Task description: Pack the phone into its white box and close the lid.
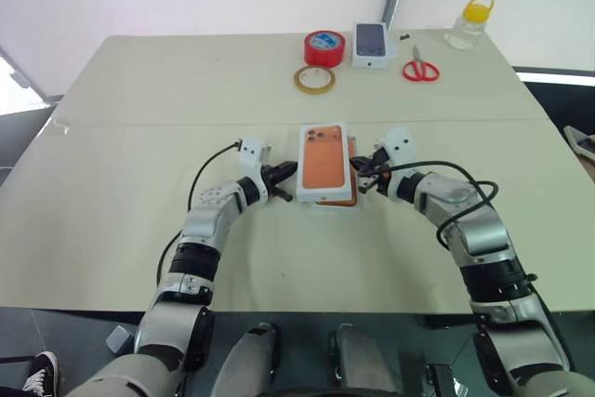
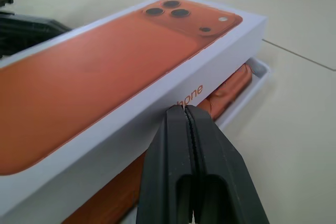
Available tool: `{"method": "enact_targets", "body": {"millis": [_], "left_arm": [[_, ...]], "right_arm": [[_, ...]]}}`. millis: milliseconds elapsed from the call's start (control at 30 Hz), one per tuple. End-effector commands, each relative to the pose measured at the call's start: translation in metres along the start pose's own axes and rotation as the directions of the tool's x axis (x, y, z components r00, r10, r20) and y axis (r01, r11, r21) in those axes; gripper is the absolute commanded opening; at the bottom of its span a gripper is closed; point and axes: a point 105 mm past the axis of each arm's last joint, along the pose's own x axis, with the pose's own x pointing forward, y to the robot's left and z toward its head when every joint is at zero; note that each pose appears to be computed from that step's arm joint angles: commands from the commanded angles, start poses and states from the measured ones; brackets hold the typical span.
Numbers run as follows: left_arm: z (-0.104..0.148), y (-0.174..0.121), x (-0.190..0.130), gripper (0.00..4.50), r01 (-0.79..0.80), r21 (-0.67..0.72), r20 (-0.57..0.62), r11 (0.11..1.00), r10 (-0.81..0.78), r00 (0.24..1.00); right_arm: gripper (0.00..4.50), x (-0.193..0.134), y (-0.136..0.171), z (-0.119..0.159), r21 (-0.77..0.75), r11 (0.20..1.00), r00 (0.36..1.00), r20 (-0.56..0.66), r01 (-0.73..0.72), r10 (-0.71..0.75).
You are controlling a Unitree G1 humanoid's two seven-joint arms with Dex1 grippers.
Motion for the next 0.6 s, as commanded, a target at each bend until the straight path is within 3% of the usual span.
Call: {"method": "enact_targets", "body": {"millis": [33, 600], "left_arm": [[0.012, -0.022, 0.013, 0.0, 0.094, 0.044, 0.021, 0.995, -0.095, 0.995], [0.004, -0.042, 0.013, 0.0, 0.165, 0.057, 0.001, 0.985, -0.165, 0.986]], "right_arm": [[0.05, -0.007, 0.003, 0.018, -0.027, 1.0, 0.999, 0.052, -0.008, 0.01], [0.05, -0.021, 0.001, 0.011, -0.008, 0.999, 0.999, 0.031, 0.035, -0.035]]}}
